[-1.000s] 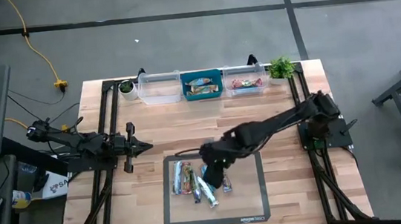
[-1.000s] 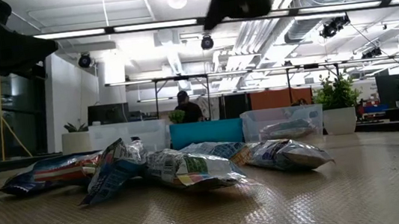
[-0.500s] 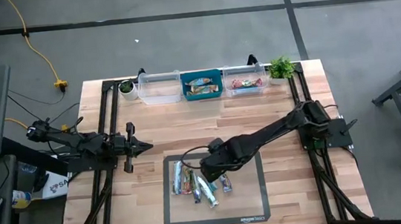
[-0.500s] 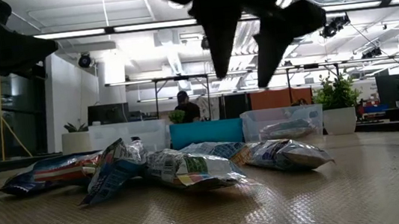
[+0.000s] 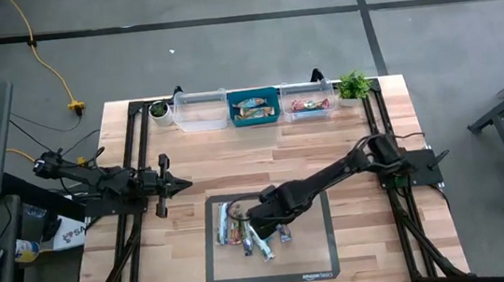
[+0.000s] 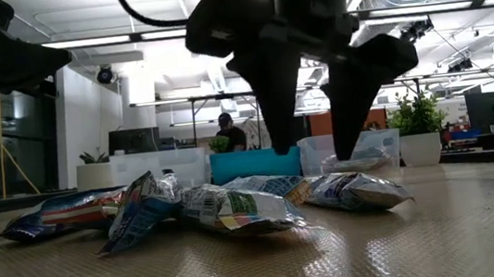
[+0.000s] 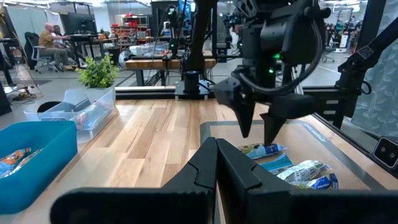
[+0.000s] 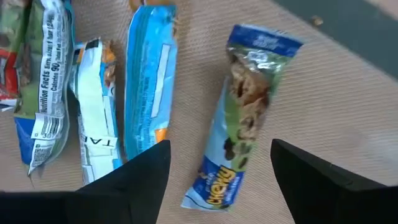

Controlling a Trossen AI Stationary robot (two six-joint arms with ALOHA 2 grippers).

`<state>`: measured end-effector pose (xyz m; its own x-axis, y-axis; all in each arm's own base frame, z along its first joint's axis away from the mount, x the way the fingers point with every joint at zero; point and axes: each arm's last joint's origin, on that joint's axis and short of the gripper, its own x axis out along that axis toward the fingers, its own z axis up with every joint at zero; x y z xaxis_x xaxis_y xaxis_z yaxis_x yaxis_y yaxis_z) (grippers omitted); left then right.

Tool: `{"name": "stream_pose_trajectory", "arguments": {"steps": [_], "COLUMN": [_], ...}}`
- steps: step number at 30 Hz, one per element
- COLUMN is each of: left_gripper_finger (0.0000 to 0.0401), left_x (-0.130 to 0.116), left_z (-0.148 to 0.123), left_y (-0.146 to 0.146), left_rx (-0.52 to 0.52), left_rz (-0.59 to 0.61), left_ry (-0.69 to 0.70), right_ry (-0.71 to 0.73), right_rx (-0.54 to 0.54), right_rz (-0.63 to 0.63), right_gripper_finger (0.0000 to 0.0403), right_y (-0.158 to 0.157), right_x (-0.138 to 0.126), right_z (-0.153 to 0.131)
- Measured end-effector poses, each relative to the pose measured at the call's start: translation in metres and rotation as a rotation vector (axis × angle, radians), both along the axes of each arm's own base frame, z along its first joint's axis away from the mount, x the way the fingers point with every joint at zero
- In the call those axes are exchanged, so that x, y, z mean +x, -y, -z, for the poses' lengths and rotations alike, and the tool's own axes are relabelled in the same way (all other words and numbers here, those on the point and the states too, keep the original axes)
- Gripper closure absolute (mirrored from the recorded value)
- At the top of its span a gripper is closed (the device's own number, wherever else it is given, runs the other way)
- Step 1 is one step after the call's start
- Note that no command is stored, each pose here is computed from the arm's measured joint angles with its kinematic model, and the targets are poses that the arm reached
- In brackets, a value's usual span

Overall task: Pick and place Granola Bars by type
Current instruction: Put the blue granola bar into the left transparent bin

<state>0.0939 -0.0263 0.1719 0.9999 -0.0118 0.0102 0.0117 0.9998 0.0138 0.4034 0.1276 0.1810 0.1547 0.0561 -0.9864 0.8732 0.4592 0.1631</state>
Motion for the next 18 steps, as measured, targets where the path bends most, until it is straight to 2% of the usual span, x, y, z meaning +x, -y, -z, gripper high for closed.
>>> {"name": "stream_pose_trajectory", "arguments": {"steps": [10, 18], "left_gripper_finger": [0.04, 0.04], "left_x": [0.0, 0.0], "left_z": [0.0, 0.0], "left_y": [0.0, 0.0], "left_rx": [0.0, 0.0], "left_rz": [0.0, 0.0], "left_ry": [0.0, 0.0], "right_ry": [-0.047, -0.057], "right_rx": [0.003, -0.034], "right_rz": [0.007, 0.022], "right_gripper_finger": [0.0141, 0.0141], "right_y": [-0.006, -0.004], "right_x": [0.003, 0.002], "right_z": [0.022, 0.024]}}
